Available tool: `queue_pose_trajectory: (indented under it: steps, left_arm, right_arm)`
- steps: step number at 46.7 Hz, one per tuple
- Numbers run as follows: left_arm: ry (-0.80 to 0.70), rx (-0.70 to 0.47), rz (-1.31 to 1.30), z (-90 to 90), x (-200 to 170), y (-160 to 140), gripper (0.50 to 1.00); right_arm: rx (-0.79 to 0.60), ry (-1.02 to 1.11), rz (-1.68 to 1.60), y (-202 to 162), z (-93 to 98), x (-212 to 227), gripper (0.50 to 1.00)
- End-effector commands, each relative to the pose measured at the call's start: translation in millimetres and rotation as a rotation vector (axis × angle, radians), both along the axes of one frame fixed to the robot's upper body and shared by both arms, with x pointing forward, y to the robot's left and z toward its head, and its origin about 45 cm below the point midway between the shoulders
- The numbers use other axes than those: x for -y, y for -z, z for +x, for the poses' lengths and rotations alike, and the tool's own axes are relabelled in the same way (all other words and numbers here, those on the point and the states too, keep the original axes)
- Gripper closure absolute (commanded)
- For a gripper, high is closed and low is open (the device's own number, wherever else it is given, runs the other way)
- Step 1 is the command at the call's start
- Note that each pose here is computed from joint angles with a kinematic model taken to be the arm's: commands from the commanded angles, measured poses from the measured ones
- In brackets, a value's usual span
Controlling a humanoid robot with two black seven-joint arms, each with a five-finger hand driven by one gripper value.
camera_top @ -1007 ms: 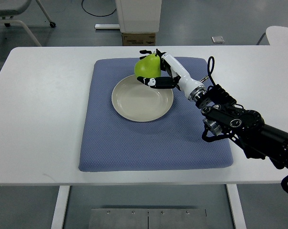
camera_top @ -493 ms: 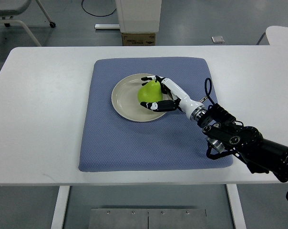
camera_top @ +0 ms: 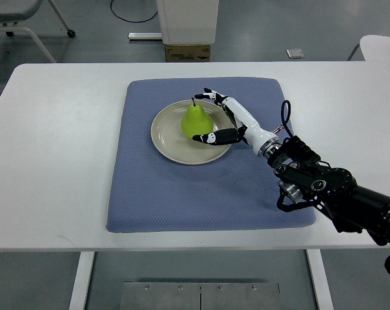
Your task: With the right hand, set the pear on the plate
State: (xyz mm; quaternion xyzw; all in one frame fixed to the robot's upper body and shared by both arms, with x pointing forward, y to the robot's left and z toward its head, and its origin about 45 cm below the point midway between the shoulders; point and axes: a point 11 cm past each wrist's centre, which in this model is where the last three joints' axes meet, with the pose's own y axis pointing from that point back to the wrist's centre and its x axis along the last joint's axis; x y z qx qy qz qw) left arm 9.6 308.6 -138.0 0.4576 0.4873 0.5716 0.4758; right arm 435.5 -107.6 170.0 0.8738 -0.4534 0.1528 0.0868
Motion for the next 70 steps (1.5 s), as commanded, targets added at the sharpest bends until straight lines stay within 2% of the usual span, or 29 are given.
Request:
queue_pose_trajectory:
  steps: [1, 25, 49, 60, 70]
  left_arm:
    - [0.0, 0.0, -0.001, 0.1, 0.5, 0.0, 0.5]
    - [0.001, 0.0, 0.0, -0.1, 0.0, 0.0, 0.5]
    - [0.0, 0.0, 0.0, 0.0, 0.0, 0.0, 0.5]
    - [0.0, 0.0, -0.001, 0.1, 0.5, 0.0, 0.5]
    - [0.0, 0.0, 0.0, 0.0, 0.0, 0.0, 0.5]
  right_arm:
    - [-0.004, 0.0, -0.002, 2.1, -1.2, 0.4, 0.5]
    - [0.008, 0.03, 0.042, -9.6, 6.8, 2.7, 0.5]
    - [-0.005, 0.312, 0.299, -34.2, 35.6, 75.1, 0.5]
    - [-0.085, 0.476, 0.421, -29.7, 44.1, 105.6, 0.5]
    - [-0.193, 0.573, 0.53, -19.9, 44.9, 116.3, 0.5]
